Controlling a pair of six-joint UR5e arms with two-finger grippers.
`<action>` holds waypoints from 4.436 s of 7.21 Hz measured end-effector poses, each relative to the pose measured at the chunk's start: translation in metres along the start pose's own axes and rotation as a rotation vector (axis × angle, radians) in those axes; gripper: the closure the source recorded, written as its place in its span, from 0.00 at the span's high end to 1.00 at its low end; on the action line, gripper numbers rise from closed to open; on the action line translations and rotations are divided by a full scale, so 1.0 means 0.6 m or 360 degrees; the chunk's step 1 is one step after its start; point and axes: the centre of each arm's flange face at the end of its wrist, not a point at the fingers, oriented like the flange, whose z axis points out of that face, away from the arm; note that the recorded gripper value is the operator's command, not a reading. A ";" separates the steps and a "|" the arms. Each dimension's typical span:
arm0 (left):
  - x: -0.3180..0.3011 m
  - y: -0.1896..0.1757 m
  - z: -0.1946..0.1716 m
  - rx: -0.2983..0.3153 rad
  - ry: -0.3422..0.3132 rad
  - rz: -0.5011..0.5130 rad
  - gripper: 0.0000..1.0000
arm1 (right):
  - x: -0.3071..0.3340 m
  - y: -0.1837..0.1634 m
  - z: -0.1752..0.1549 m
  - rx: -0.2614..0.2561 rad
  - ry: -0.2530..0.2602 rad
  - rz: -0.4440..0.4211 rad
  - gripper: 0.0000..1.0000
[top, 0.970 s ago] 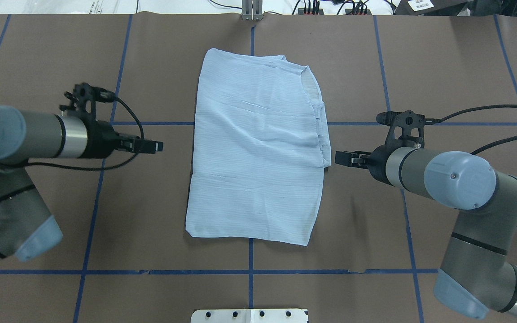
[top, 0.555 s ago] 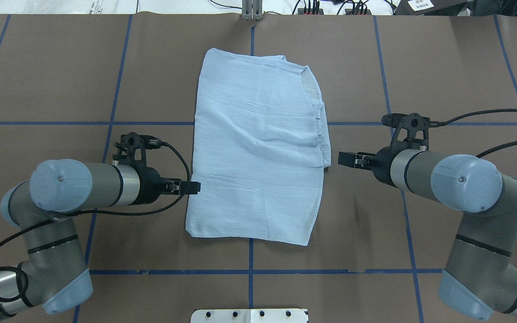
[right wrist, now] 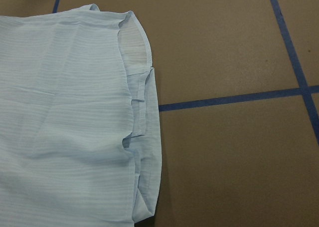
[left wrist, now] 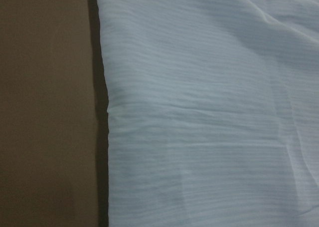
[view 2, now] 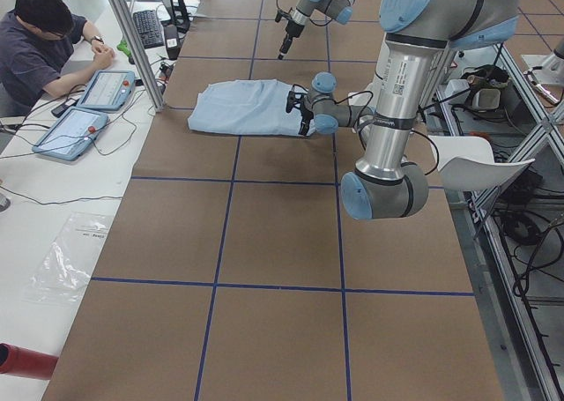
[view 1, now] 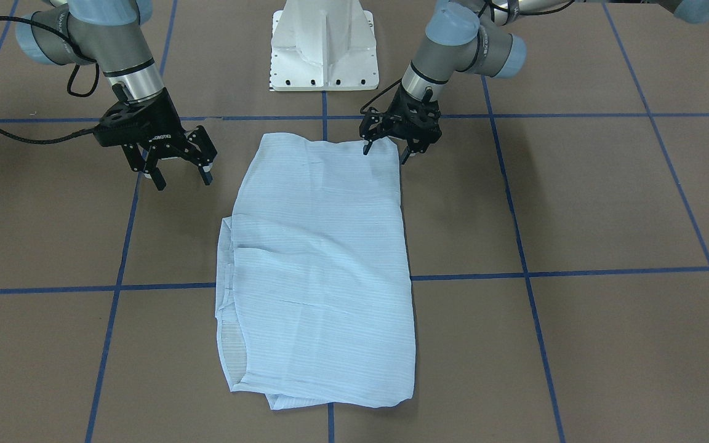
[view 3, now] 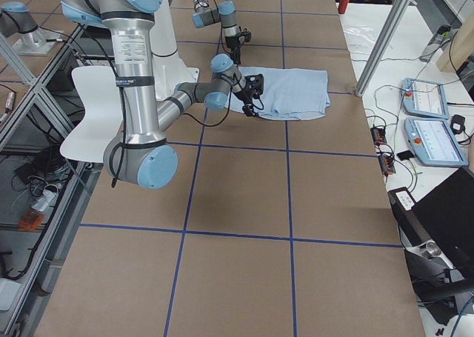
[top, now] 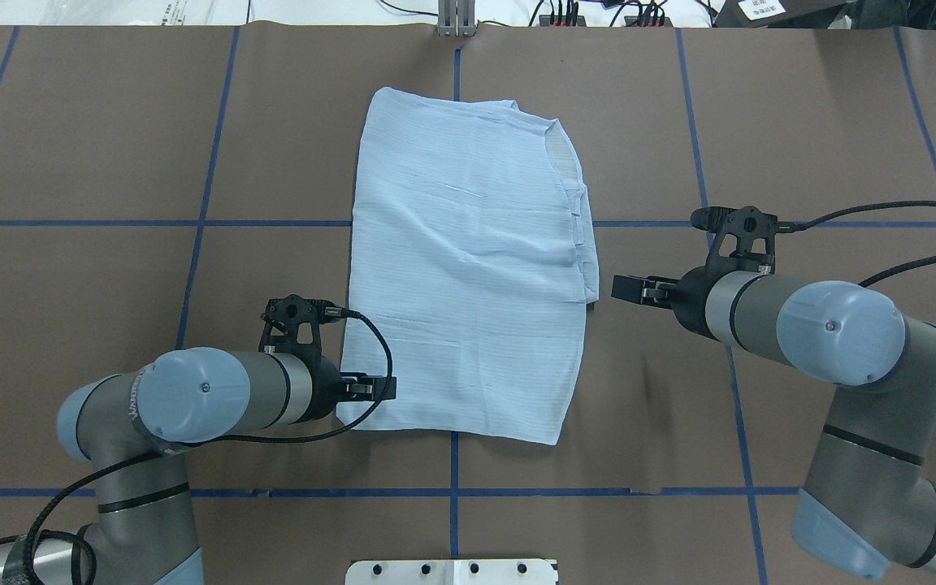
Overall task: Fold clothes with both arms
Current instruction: 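Move both grippers to the shirt's edges nearest the robot, then grasp the shirt's near corners with both grippers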
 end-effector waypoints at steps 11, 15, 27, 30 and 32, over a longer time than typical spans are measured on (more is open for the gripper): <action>-0.006 0.033 0.011 -0.0036 -0.0070 -0.0018 0.00 | 0.004 0.003 0.007 -0.0003 0.0015 0.0003 1.00; 0.007 0.031 -0.008 -0.0019 -0.0031 -0.0018 0.00 | -0.042 0.024 0.003 -0.0053 0.0089 0.0302 0.96; 0.014 0.029 -0.018 -0.0009 -0.0008 -0.0033 0.00 | -0.290 0.310 0.066 -0.0130 0.0478 0.0864 0.93; 0.018 0.030 -0.025 -0.0007 0.0004 -0.0032 0.00 | -0.294 0.318 0.070 -0.0076 0.0466 0.0898 0.71; 0.019 0.030 -0.028 -0.0006 0.0010 -0.0032 0.00 | -0.295 0.319 0.073 -0.0056 0.0462 0.0925 0.55</action>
